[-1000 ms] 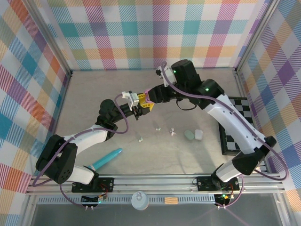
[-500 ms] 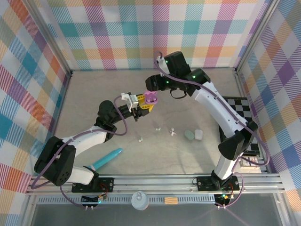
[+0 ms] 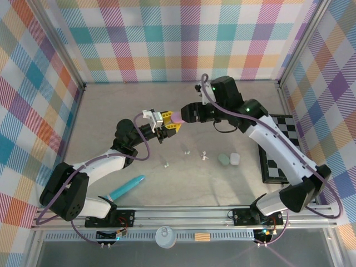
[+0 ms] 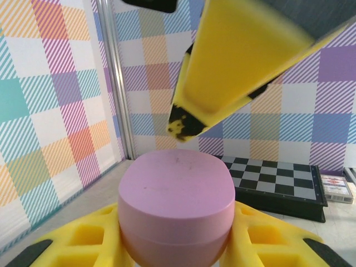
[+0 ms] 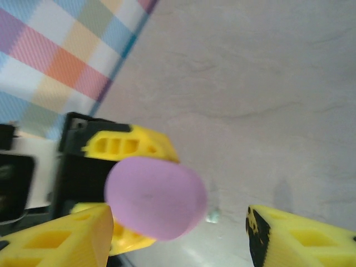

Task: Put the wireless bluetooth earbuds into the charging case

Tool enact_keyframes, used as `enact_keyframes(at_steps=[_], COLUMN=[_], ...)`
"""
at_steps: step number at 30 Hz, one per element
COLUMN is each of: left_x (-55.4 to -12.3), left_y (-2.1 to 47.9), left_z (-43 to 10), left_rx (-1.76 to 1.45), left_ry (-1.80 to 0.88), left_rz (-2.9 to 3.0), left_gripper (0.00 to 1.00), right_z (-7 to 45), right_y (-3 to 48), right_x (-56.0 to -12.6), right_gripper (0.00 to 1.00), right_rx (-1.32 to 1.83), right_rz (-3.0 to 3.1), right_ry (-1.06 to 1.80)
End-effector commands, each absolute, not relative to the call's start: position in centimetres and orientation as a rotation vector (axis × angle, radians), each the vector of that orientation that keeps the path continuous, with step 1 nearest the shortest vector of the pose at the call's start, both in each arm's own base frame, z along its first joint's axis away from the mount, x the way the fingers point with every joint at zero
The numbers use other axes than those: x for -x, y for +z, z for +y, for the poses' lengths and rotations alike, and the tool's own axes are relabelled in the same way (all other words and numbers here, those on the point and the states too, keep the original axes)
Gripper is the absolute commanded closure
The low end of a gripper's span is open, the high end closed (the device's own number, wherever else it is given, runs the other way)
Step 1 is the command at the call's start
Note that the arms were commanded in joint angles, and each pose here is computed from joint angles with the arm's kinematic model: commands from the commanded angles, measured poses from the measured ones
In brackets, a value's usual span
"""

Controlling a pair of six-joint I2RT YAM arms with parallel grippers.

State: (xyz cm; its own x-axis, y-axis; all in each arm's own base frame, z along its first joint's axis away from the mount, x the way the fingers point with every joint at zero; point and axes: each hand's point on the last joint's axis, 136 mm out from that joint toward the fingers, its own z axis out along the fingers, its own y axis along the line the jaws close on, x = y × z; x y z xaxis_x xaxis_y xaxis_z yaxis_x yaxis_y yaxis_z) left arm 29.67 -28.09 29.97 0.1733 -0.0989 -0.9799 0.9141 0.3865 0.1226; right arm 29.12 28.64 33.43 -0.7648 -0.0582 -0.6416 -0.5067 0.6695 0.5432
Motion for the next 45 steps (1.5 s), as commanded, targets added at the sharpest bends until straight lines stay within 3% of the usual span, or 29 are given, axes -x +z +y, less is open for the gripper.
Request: enact_keyframes(at_steps=[1, 11, 20, 25, 26, 30, 33, 39, 45], left_x=[-29.0, -29.0, -28.7, -28.6, -28.7, -29.0, -29.4, -30.3, -30.2], left_y=[33.2, 34.4, 34.6, 34.5, 34.2, 32.9, 29.8, 23.9, 20.0], left_z=[-27.6, -27.8, -27.8, -27.8, -27.8, -27.6, -27.6, -27.1, -27.5], left_rx=[-0.883, -0.874, -0.879, -0.884, -0.886, -0.882, -0.919, -0.932, -0.980], left_ry=[-0.868, -0.891, -0.901, -0.895, -0.896, -0.869, -0.834, -0.778, -0.728], left_rz=[1.048, 1.013, 1.010, 1.019, 1.028, 1.083, 1.190, 1.412, 1.552], left_gripper=[0.73, 0.73, 0.73, 0.72, 0.69, 0.30, 0.17, 0.00, 0.00], right_z=[30.1, 32.0, 32.2, 32.1, 31.8, 29.2, 26.8, 23.0, 21.9], right_y=[35.2, 33.5, 33.3, 33.2, 33.0, 30.7, 28.1, 21.6, 14.5], right_x=[-28.4, -28.4, -28.9, -28.9, -29.3, -31.5, -33.6, -38.3, -43.4], right_gripper=[0.35, 0.33, 0.71, 0.78, 0.79, 0.83, 0.84, 0.84, 0.84], right_rx=[0.312, 0.141, 0.105, 0.099, 0.073, -0.063, -0.156, -0.254, -0.272], right_rz=[2.240, 2.206, 2.190, 2.177, 2.173, 2.183, 2.213, 2.282, 2.398], right_ry=[1.345, 1.709, 1.756, 1.770, 1.752, 1.576, 1.431, 1.191, 0.994])
